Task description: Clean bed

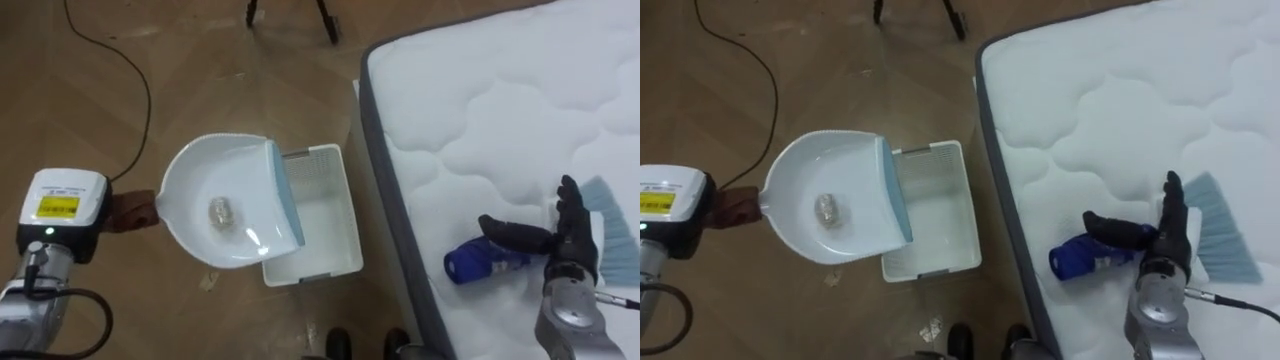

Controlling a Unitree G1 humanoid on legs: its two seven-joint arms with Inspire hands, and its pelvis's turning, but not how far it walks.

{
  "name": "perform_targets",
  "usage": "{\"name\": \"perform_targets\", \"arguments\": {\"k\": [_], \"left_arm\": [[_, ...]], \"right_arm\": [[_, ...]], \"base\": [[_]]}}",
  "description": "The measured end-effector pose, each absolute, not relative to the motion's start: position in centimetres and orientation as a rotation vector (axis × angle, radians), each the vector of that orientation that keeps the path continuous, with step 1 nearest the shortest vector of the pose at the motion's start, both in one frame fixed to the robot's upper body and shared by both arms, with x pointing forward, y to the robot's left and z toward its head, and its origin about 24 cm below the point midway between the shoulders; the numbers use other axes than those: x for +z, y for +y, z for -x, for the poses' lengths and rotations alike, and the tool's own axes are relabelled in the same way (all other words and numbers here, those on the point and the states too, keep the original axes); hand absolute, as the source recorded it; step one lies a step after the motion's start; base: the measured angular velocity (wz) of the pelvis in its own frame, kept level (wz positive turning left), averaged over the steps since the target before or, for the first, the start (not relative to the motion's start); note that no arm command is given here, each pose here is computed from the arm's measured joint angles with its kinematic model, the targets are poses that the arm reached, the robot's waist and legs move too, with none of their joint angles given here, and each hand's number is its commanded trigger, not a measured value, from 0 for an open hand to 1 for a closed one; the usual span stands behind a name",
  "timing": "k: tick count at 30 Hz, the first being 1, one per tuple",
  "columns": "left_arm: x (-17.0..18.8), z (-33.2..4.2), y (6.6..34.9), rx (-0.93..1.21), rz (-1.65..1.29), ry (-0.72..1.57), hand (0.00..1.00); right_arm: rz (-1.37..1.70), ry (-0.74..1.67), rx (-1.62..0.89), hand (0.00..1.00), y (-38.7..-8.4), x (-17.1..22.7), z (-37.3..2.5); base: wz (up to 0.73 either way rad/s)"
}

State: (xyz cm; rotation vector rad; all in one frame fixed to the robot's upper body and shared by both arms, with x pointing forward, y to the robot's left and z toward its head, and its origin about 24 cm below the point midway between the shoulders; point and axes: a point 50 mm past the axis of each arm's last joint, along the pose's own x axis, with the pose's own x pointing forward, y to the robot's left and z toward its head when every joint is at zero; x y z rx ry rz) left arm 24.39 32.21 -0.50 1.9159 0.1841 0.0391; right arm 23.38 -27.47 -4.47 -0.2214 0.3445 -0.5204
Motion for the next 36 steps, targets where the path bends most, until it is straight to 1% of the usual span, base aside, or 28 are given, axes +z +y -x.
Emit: {"name": "perform_targets", "arguments": {"k": [13,20,26,36], "left_arm": [[-0.3,-24.2,32.9,0.04,-1.961,0.213,1.0],[0.2,-24.1,33.6,0.045,-2.003,0.221,1.0],[-0.1,-24.0,33.5,-0.001,-2.016,0.24,1.0],[-0.2,-24.0,33.6,-0.006,-2.015,0.251,1.0]], "right_arm": [[0.236,0.326,-0.52,0.0,-27.6,-4.1,-23.6],[0.246,0.322,-0.526,0.0,-27.5,-4.1,-23.6],[0.265,0.322,-0.54,0.0,-27.5,-4.1,-23.6],[0.241,0.322,-0.567,0.0,-27.5,-4.1,-23.5]], "base": [[-0.02],[0.01],[0.03],[0.0]]}}
